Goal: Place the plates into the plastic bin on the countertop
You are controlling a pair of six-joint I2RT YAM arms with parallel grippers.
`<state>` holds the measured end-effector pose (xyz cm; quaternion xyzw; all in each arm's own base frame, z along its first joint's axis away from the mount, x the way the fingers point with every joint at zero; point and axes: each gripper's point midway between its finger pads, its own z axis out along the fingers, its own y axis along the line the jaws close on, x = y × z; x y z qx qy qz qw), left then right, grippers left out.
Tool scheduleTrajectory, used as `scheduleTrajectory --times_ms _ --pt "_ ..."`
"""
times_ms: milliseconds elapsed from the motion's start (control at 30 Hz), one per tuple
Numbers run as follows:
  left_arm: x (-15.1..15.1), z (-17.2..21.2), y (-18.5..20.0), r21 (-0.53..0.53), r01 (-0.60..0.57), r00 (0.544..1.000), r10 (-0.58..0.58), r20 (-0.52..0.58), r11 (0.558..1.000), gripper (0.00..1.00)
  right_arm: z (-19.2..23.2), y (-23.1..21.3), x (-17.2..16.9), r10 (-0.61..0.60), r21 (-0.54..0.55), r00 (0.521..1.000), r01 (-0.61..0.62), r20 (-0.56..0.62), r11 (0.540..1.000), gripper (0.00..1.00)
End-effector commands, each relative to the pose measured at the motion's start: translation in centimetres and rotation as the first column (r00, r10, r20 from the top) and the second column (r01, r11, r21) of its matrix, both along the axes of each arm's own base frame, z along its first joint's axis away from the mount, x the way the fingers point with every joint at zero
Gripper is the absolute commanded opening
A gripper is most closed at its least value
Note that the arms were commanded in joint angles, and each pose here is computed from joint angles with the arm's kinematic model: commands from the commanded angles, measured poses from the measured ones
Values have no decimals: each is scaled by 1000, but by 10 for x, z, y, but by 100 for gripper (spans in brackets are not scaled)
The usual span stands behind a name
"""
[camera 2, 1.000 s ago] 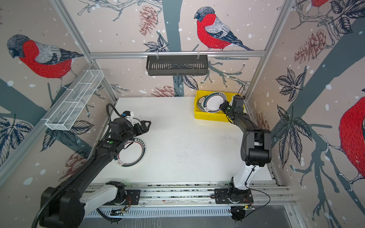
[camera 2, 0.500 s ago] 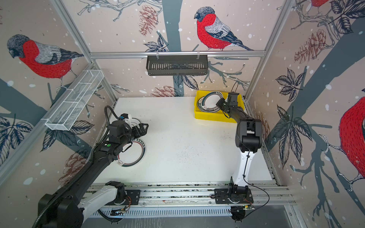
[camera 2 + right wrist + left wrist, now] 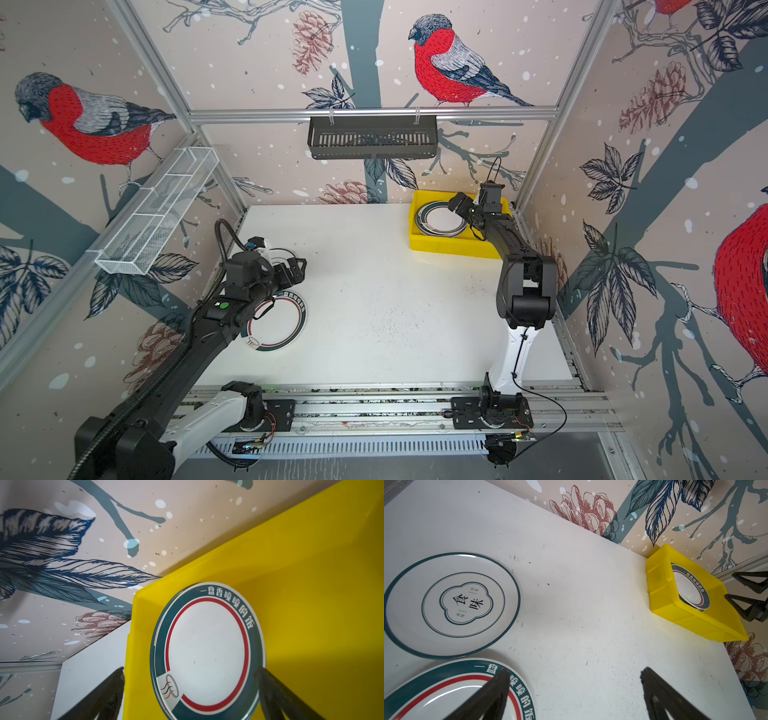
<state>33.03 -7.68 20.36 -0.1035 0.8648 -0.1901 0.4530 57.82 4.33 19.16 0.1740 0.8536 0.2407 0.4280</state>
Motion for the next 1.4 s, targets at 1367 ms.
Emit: scheduleTrajectory --times_ms 1367 --pt "57 -67 162 202 -459 844 496 -207 865 69 54 119 -277 521 -4 806 -542 281 840 99"
